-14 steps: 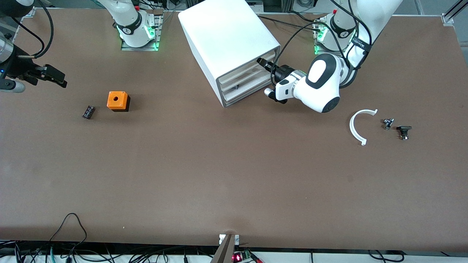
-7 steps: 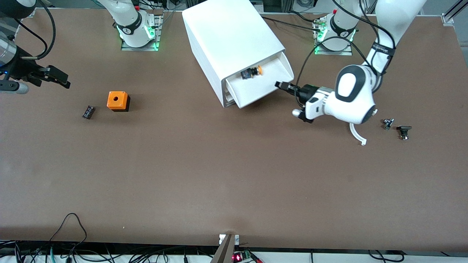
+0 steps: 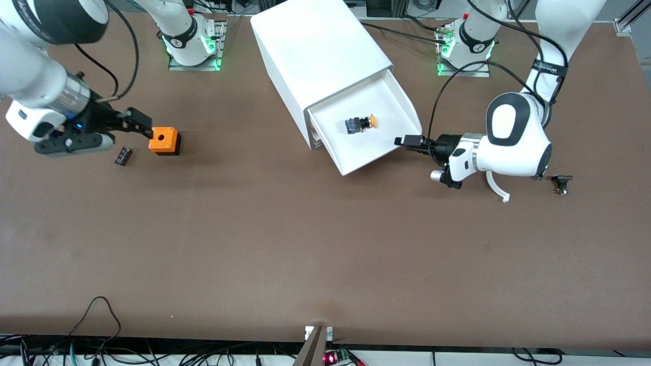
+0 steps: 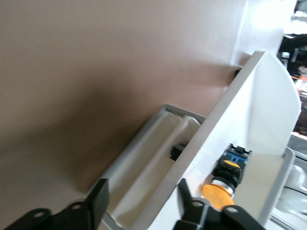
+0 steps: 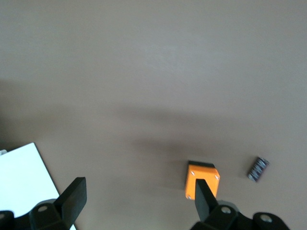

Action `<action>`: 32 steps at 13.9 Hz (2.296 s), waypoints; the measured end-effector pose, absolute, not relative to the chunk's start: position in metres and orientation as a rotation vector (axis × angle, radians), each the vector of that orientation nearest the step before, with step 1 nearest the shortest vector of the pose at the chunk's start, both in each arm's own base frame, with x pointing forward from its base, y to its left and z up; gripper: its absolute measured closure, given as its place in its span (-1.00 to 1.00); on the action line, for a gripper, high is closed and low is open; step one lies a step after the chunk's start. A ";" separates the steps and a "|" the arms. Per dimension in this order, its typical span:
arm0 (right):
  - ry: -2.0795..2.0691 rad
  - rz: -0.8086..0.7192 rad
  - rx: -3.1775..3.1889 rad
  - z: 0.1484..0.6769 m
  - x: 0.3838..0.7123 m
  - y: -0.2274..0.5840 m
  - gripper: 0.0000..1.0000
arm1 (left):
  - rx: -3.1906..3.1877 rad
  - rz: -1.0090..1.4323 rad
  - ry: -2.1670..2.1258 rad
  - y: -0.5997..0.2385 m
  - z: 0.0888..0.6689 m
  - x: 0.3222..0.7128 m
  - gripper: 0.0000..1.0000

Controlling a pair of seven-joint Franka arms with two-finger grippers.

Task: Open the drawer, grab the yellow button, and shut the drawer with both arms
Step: 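Reach the right gripper into the drawer while the left gripper withdraws, then grasp the yellow-capped push button in the drawer with the right gripper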

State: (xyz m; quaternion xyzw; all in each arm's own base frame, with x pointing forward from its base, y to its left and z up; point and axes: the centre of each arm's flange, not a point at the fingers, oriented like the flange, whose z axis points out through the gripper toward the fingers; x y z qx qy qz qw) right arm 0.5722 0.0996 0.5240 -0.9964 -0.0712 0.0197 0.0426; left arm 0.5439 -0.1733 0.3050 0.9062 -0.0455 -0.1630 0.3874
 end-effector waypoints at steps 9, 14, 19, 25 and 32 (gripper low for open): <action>-0.725 -0.070 -2.961 0.496 0.599 0.311 -1.00 | 2.777 0.095 -0.262 -0.042 0.479 0.576 -1.00; -1.079 -0.089 -2.777 0.490 0.548 0.454 -1.00 | 3.056 0.065 -0.396 -0.038 0.581 0.517 -1.00; -1.323 -0.161 -2.635 0.488 0.509 0.526 -1.00 | 3.174 0.065 -0.324 -0.042 0.602 0.526 -1.00; -1.725 -0.197 -2.372 0.451 0.496 0.553 -1.00 | 3.165 -0.004 -0.269 -0.032 0.580 0.562 -1.00; -1.909 -0.093 -2.259 0.414 0.464 0.569 -1.00 | 3.164 -0.059 -0.264 -0.031 0.590 0.558 -1.00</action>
